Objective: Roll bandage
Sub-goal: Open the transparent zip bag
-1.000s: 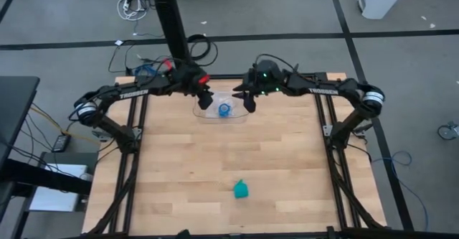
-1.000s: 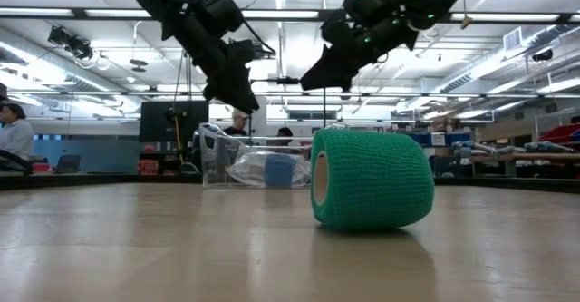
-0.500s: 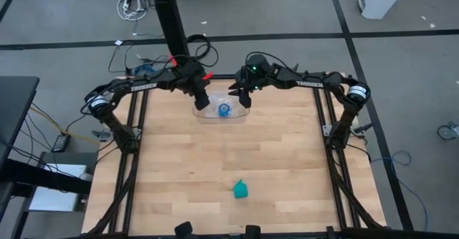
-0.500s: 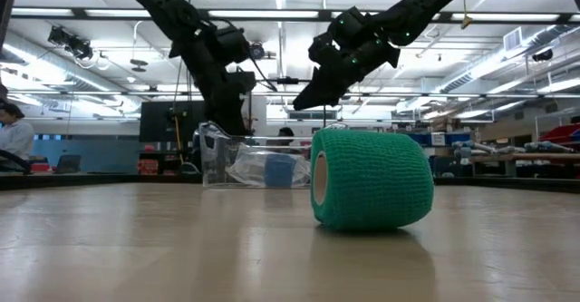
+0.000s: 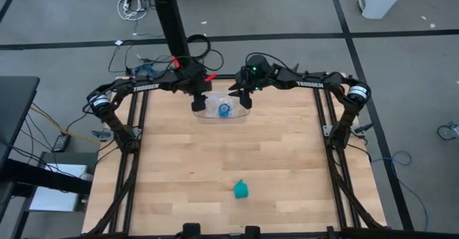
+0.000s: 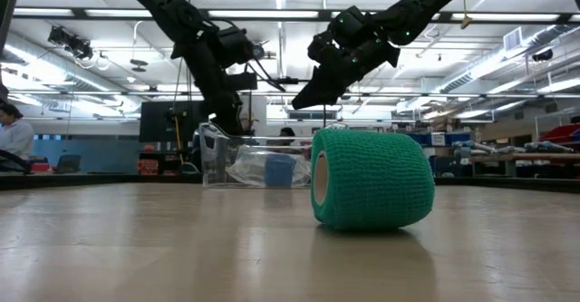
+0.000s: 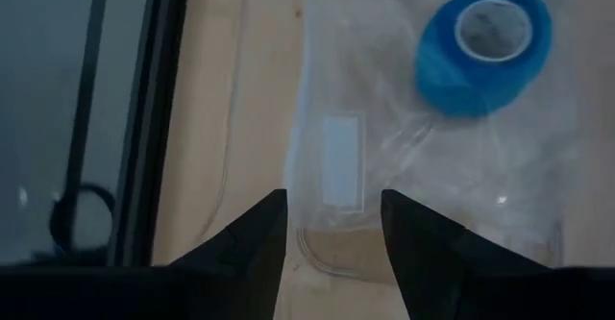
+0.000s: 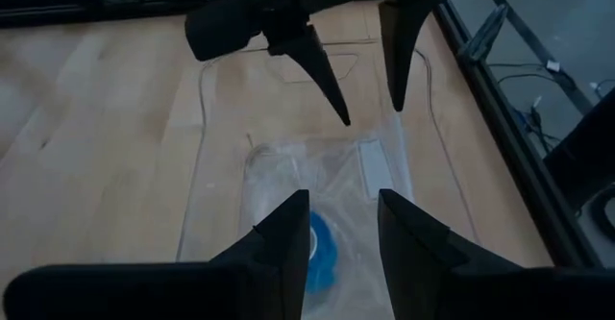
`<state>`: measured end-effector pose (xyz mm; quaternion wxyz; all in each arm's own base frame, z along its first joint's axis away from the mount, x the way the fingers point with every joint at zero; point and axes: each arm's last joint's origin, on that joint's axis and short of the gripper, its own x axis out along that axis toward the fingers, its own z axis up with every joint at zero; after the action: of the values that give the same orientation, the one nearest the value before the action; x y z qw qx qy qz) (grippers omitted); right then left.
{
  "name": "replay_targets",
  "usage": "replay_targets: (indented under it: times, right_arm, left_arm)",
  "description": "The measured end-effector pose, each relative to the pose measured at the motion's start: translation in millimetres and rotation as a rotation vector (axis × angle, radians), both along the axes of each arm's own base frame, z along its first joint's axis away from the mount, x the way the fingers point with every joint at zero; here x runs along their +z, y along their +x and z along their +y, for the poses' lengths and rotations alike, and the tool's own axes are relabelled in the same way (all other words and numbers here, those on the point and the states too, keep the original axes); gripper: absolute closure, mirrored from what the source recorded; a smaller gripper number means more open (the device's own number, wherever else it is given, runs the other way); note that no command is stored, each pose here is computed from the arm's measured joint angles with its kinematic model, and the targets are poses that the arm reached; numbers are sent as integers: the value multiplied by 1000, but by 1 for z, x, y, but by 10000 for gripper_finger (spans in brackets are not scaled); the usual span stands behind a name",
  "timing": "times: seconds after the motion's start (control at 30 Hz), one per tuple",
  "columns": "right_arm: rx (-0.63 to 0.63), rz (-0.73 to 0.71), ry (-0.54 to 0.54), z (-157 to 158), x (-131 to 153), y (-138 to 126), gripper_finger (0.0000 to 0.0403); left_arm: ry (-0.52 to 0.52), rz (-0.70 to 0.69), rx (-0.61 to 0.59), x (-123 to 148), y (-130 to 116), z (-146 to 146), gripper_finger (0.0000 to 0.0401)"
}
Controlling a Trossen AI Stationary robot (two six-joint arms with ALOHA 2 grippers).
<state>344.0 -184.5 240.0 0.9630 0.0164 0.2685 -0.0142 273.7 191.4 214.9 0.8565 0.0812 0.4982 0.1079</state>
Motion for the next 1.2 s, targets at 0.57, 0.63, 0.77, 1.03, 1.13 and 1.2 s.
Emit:
replay_targets:
  times: [0.57,0.63,0.77,1.03,1.13,1.2]
  right_arm:
    - [36,-36,-9,7,3,6,289]
    - [40,-37,-9,8,3,6,290]
    - [39,-39,-9,8,3,6,291]
    - [39,-39,-9,8,3,6,291]
    - [37,-39,-10,8,3,6,292]
    - [38,-39,-11,8,3,6,293]
  left_arm:
    - [-3,-32,94,1,2,2,215]
    - [-1,-45,99,2,3,2,206]
    - [-14,-48,118,-4,6,4,191]
    - [-34,31,108,-29,16,1,198]
    - [-20,36,97,-29,19,-2,206]
    - [-7,36,97,-27,19,-4,215]
